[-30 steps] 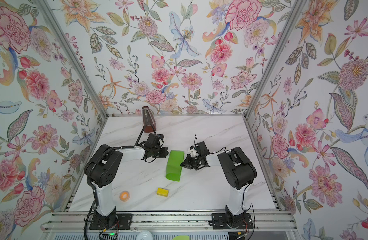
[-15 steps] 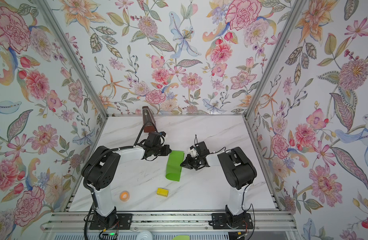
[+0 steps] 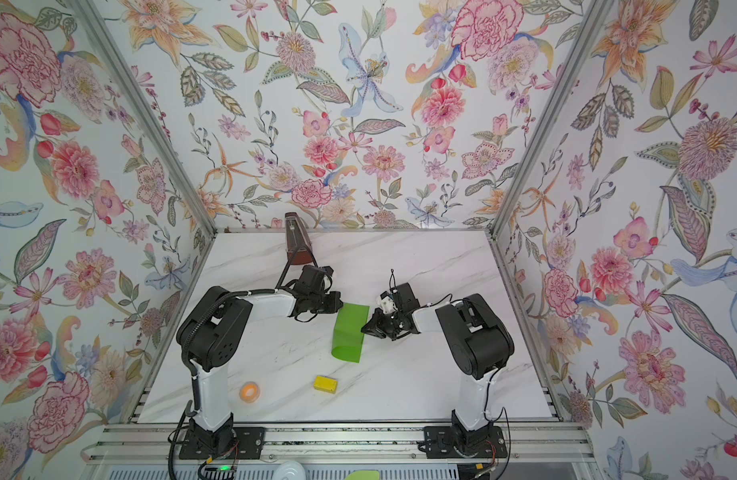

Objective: Fold a paper plane with a square sheet of paper (fold left side to right side)

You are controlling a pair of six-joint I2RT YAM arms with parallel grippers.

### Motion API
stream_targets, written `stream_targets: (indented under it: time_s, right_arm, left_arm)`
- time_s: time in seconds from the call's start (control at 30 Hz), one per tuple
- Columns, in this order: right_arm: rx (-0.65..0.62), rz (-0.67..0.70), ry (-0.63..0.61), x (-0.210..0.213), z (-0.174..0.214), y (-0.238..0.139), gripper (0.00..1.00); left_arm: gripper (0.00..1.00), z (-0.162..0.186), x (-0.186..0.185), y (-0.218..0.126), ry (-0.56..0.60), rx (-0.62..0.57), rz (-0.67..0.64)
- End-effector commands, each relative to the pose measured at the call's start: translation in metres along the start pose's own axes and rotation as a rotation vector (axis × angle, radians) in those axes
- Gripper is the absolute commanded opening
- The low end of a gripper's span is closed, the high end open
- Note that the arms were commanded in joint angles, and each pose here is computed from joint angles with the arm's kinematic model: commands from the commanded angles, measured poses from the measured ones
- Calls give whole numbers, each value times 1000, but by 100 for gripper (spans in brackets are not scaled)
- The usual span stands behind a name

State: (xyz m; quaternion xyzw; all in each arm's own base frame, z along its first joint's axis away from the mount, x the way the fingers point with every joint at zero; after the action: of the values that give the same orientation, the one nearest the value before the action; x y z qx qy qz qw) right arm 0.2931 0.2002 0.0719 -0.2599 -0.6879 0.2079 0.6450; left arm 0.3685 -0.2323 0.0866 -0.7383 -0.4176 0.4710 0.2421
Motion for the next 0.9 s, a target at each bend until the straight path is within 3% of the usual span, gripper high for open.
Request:
stream_targets:
  time_s: [0.0, 0.2, 0.5, 0.67, 0.87]
  right_arm:
    - [41, 107, 67, -23, 16, 7, 0]
    - [43, 108, 67, -22, 16, 7, 0]
    - [40, 110, 68, -22, 15, 7, 0]
    - [40, 111, 69, -22, 13, 9, 0]
    - [42, 109, 67, -21, 12, 9, 0]
  left_arm:
    - [0, 20, 43, 14, -35, 81, -200]
    - [0, 16, 46, 11, -38, 73, -179]
    - [0, -6, -2, -52, 23, -6, -48]
    - [0, 27, -26, -71, 84, 81, -11]
    - [0, 77, -33, -67, 95, 199, 16]
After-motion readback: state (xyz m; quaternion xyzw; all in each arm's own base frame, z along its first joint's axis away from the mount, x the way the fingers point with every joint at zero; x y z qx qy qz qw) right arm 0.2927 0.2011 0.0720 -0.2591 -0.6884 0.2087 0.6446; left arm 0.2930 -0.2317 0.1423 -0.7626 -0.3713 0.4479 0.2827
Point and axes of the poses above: each gripper's point midway between its finger pads, its own y axis out along the fingers, its own x axis along the line the jaws close on, z = x × y, the point moved 9 cm from there along -y, back along the fingers, and after that the axes turned 4 degrees about -y, right-handed, at the moved point
